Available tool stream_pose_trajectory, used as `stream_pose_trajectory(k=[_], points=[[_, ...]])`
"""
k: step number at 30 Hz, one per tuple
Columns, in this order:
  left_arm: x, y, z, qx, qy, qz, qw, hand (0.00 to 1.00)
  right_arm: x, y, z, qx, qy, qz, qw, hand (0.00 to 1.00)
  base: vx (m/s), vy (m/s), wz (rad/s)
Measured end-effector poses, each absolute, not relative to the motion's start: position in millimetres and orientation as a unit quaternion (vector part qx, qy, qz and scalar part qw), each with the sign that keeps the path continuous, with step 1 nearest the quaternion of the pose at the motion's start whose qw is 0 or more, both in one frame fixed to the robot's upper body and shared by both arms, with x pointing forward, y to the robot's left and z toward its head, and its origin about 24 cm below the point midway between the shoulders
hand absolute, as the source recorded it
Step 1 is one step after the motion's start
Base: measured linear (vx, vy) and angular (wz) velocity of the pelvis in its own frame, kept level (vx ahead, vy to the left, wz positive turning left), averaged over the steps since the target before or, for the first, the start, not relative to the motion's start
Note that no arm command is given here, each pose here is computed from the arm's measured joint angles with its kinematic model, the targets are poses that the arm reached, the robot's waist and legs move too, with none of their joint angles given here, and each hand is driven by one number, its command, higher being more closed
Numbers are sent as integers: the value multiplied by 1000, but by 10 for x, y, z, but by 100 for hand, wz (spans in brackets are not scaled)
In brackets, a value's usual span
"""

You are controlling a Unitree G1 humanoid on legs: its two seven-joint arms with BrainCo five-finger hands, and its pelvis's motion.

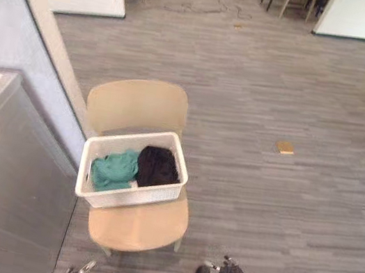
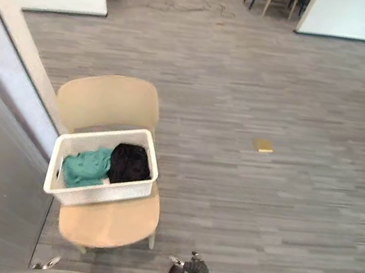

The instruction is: Pick up the laundry basket with both hands and put the clothes into the washing machine.

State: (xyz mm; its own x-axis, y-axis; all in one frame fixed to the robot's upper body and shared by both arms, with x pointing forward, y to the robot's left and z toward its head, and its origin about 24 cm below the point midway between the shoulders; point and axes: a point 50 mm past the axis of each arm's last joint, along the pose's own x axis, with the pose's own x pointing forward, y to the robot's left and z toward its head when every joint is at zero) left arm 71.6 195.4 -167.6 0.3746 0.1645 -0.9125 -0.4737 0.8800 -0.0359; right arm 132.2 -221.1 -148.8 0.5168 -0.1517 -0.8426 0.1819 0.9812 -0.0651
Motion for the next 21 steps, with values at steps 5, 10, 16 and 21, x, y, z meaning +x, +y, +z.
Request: stream_pose_trajectory(k=[5, 10, 16, 21], points=[[896, 1929, -1629, -75, 512, 127, 846, 0, 1105, -2238, -1549, 29, 503, -116, 856, 0, -246, 92, 13], [898, 1881, -1630, -57, 509, 108, 852, 0, 1067, -2324, -1529, 21, 499, -115, 858, 0, -165, 99, 14], [847, 2097, -1614, -59, 507, 155, 846, 0, 1004, -2145, -1577, 49, 503, -111, 856, 0, -92, -95, 50], [876, 2119, -1605, -61, 505, 163, 846, 0, 1181, -2056, -1557, 35, 497, -77, 864, 0, -159, -158, 42]])
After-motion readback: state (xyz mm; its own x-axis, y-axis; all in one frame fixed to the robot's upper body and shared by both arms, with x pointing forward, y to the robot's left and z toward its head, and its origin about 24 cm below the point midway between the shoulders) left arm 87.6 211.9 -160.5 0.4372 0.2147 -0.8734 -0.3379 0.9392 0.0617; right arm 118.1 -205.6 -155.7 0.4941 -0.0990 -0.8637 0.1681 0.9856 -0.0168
